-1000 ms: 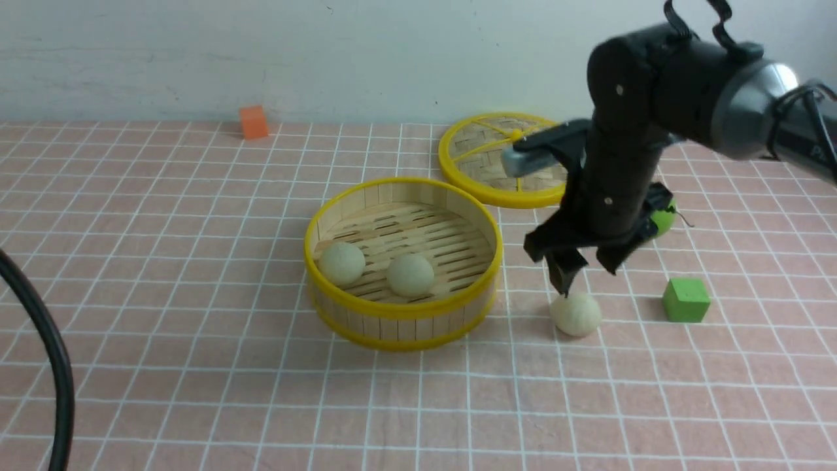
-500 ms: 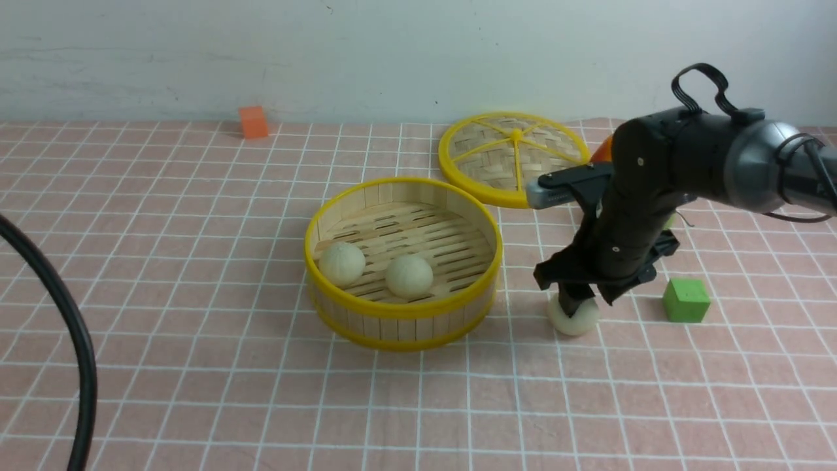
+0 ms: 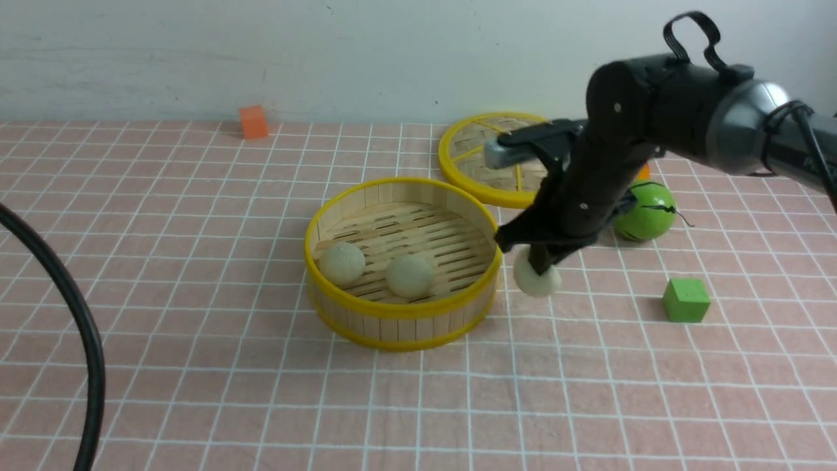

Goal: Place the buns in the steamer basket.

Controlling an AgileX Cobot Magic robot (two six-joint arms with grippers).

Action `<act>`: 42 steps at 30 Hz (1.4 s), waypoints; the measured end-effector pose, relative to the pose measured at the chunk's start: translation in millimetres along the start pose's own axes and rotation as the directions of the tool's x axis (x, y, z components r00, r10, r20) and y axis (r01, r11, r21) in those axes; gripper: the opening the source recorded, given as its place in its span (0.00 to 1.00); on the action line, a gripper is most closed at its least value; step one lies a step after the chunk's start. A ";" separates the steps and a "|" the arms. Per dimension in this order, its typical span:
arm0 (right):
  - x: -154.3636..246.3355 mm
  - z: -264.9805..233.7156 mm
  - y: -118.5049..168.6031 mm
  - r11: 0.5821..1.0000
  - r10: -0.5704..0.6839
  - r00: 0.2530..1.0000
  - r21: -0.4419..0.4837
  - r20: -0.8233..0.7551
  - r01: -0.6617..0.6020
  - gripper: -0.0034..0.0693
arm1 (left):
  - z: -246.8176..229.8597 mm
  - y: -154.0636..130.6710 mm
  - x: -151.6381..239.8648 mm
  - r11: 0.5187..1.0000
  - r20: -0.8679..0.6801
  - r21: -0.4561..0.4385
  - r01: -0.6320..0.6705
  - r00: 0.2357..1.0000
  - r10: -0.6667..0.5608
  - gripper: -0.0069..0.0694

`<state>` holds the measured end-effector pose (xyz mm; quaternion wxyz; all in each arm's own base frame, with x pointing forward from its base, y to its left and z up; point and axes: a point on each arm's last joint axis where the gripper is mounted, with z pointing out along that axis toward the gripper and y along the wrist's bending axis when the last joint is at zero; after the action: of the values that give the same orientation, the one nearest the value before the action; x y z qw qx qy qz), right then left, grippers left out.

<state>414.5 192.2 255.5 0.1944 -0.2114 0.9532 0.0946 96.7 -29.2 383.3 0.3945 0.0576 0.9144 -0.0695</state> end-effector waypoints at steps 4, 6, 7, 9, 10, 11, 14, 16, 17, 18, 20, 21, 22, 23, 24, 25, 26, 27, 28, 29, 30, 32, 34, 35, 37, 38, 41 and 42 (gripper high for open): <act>-17.7 -17.5 27.3 0.997 -0.055 0.993 -0.041 0.100 0.059 0.07 | 0.0 0.0 0.0 1.000 0.000 0.000 0.000 1.000 0.000 0.14; -24.1 -17.4 34.3 0.997 -0.061 0.990 -0.048 0.130 0.067 0.07 | 0.0 0.0 0.0 1.000 0.000 0.000 0.000 1.000 0.000 0.14; -26.7 -13.6 35.2 0.997 -0.054 0.989 -0.048 0.141 0.061 0.07 | 0.0 0.0 0.0 1.000 0.000 0.000 0.000 1.000 0.000 0.14; -28.6 0.3 34.1 0.998 -0.042 0.989 -0.046 0.142 0.049 0.07 | 0.3 0.0 0.2 1.000 -0.001 0.000 0.000 1.000 0.000 0.14; -28.3 9.9 32.8 0.998 -0.042 0.990 -0.040 0.134 0.048 0.08 | 1.0 -0.2 0.4 1.000 0.000 0.002 0.000 1.000 0.000 0.14; -27.5 20.1 31.0 0.998 -0.042 0.992 -0.034 0.123 0.047 0.09 | 1.8 -0.3 0.8 1.000 -0.001 0.003 0.000 1.000 0.000 0.14; -23.7 47.7 24.2 0.999 -0.031 0.996 -0.022 0.084 0.033 0.15 | 7.3 -0.5 3.9 1.000 -0.010 0.003 -0.002 1.000 0.002 0.14; -21.3 59.1 20.3 1.000 -0.015 0.998 -0.017 0.063 0.016 0.22 | 10.5 -0.5 6.2 1.000 -0.019 0.002 -0.003 1.000 0.003 0.14; -20.3 63.5 17.5 1.000 -0.006 0.999 -0.014 0.054 0.007 0.28 | 12.4 -0.5 7.7 1.000 -0.026 0.001 -0.004 1.000 0.004 0.14; -20.7 64.7 16.9 1.000 -0.002 0.998 -0.015 0.057 0.003 0.35 | 13.7 -0.5 8.8 1.000 -0.031 0.002 -0.003 1.000 0.004 0.14; -22.3 62.5 17.1 1.000 -0.001 0.998 -0.015 0.061 0.002 0.48 | 15.4 -0.4 11.6 1.000 -0.033 0.005 -0.003 0.999 0.003 0.14; -23.3 60.1 17.6 1.000 -0.002 0.998 -0.017 0.057 0.003 0.55 | 14.7 -0.2 12.9 1.000 -0.024 0.009 -0.002 1.000 0.002 0.14; -24.8 55.9 18.5 1.000 -0.001 0.999 -0.022 0.047 0.002 0.64 | 12.7 0.2 15.1 1.000 -0.007 0.017 0.001 1.000 -0.001 0.14; -24.8 55.9 18.5 1.000 -0.001 0.999 -0.022 0.047 0.002 0.64 | 11.5 0.5 15.8 1.000 0.000 0.018 0.002 1.000 -0.002 0.14; -27.6 46.0 20.0 1.000 -0.005 0.999 -0.027 0.032 0.006 0.73 | 8.3 1.7 20.8 1.000 0.037 0.031 0.004 0.999 -0.005 0.14; -27.9 44.4 20.2 1.000 -0.006 1.000 -0.027 0.031 0.007 0.74 | 6.5 2.2 22.0 0.999 0.049 0.034 0.004 0.999 -0.006 0.14; -30.5 28.6 21.5 1.000 -0.017 1.000 -0.024 0.016 0.017 0.79 | 4.8 4.0 30.0 0.999 0.087 0.044 0.004 0.996 -0.008 0.14; -33.3 14.9 23.1 0.999 -0.024 0.999 -0.027 0.022 0.025 0.81 | 4.4 5.4 36.3 0.999 0.116 0.053 0.004 0.993 -0.010 0.14; -34.6 -3.9 24.8 0.999 -0.040 0.999 -0.027 0.013 0.040 0.81 | 5.4 7.0 44.7 0.998 0.154 0.063 0.002 0.988 -0.012 0.14; -35.0 -7.1 25.1 0.999 -0.041 0.999 -0.027 0.014 0.041 0.81 | 5.6 7.3 46.3 0.998 0.159 0.065 0.002 0.987 -0.012 0.14; -36.8 -21.2 26.6 0.998 -0.056 0.998 -0.028 0.027 0.057 0.81 | 6.9 8.3 52.5 0.997 0.182 0.071 0.000 0.983 -0.013 0.14; -40.6 -66.2 30.8 0.994 -0.103 0.989 -0.023 0.104 0.106 0.75 | 10.7 11.8 71.7 0.996 0.267 0.094 -0.007 0.964 -0.019 0.15; -39.6 -86.6 32.6 0.993 -0.112 0.984 -0.021 0.139 0.116 0.71 | 11.4 13.0 78.7 0.994 0.317 0.107 -0.011 0.948 -0.024 0.15; -35.4 -111.6 34.4 0.992 -0.124 0.977 -0.014 0.173 0.128 0.63 | 11.7 14.4 86.1 0.992 0.382 0.121 -0.019 0.924 -0.029 0.16; -28.1 -135.5 36.2 0.991 -0.129 0.971 -0.011 0.201 0.134 0.51 | 11.4 15.1 91.3 0.990 0.435 0.136 -0.025 0.899 -0.037 0.16; -22.2 -148.9 37.1 0.990 -0.135 0.967 -0.009 0.215 0.140 0.44 | 11.4 15.5 93.9 0.989 0.459 0.143 -0.028 0.887 -0.041 0.16; 0.5 -178.9 38.8 0.985 -0.167 0.960 -0.001 0.226 0.171 0.21 | 13.3 16.2 99.1 0.988 0.481 0.149 -0.031 0.876 -0.045 0.16; 10.4 -186.1 39.0 0.983 -0.181 0.959 0.002 0.220 0.185 0.13 | 14.8 16.3 100.2 0.989 0.476 0.148 -0.031 0.878 -0.044 0.16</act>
<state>327.1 174.3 423.7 0.3043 -0.2887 0.9013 0.1078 41.5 -10.7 298.9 0.6021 0.0653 0.7811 -0.1519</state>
